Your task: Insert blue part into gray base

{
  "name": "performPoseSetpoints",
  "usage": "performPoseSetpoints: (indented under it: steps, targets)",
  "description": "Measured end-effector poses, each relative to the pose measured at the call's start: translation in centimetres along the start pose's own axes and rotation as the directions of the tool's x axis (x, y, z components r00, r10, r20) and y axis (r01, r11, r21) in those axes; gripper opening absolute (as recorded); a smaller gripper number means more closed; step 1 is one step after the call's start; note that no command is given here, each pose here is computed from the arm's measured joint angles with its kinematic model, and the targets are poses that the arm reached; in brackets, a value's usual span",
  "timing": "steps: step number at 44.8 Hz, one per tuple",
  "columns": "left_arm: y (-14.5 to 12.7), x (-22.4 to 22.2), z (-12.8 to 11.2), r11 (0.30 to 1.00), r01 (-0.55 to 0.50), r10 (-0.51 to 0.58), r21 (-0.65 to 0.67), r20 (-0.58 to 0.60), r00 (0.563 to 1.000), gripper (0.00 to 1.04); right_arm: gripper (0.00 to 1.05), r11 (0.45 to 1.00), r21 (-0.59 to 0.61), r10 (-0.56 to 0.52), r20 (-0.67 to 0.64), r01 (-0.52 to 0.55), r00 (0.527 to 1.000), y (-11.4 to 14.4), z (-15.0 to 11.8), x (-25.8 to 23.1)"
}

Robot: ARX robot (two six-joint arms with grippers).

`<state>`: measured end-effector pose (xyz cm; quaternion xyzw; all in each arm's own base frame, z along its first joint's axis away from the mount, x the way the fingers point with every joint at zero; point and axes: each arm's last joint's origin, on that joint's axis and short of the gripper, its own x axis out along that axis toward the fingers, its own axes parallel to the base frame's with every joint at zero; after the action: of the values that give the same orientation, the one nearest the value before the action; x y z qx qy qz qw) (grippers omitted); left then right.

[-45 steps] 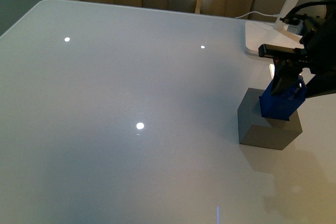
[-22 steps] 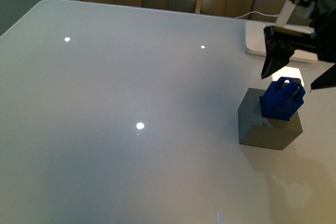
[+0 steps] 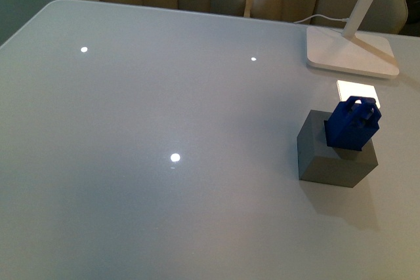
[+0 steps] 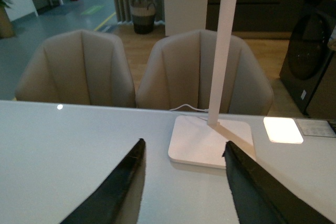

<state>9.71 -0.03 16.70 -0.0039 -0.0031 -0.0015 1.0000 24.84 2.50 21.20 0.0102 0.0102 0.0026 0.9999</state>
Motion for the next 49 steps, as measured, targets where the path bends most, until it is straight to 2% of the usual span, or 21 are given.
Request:
performPoseSetpoints:
  steps: [10, 15, 20, 40, 49]
  targets:
    - [0.0, 0.0, 0.0, 1.0, 0.0, 0.0, 0.0, 0.0, 1.0, 0.97, 0.02, 1.0, -0.014, -0.001, 0.008, 0.001, 1.0, -1.1, -1.8, -3.8]
    - [0.0, 0.0, 0.0, 1.0, 0.0, 0.0, 0.0, 0.0, 1.0, 0.97, 0.02, 1.0, -0.017, 0.021, 0.011, -0.021, 1.0, -1.7, -2.3, -5.2]
    - [0.0, 0.0, 0.0, 1.0, 0.0, 0.0, 0.0, 0.0, 1.0, 0.97, 0.02, 1.0, -0.016, -0.009, 0.012, 0.009, 1.0, -2.5, -2.8, -6.4]
    - [0.0, 0.0, 0.0, 1.0, 0.0, 0.0, 0.0, 0.0, 1.0, 0.97, 0.02, 1.0, -0.018, -0.004, 0.008, 0.004, 1.0, -2.5, -4.9, -10.3]
    - [0.0, 0.0, 0.0, 1.0, 0.0, 0.0, 0.0, 0.0, 1.0, 0.97, 0.02, 1.0, -0.018, -0.004, 0.028, 0.004, 1.0, -2.5, -4.5, -11.2]
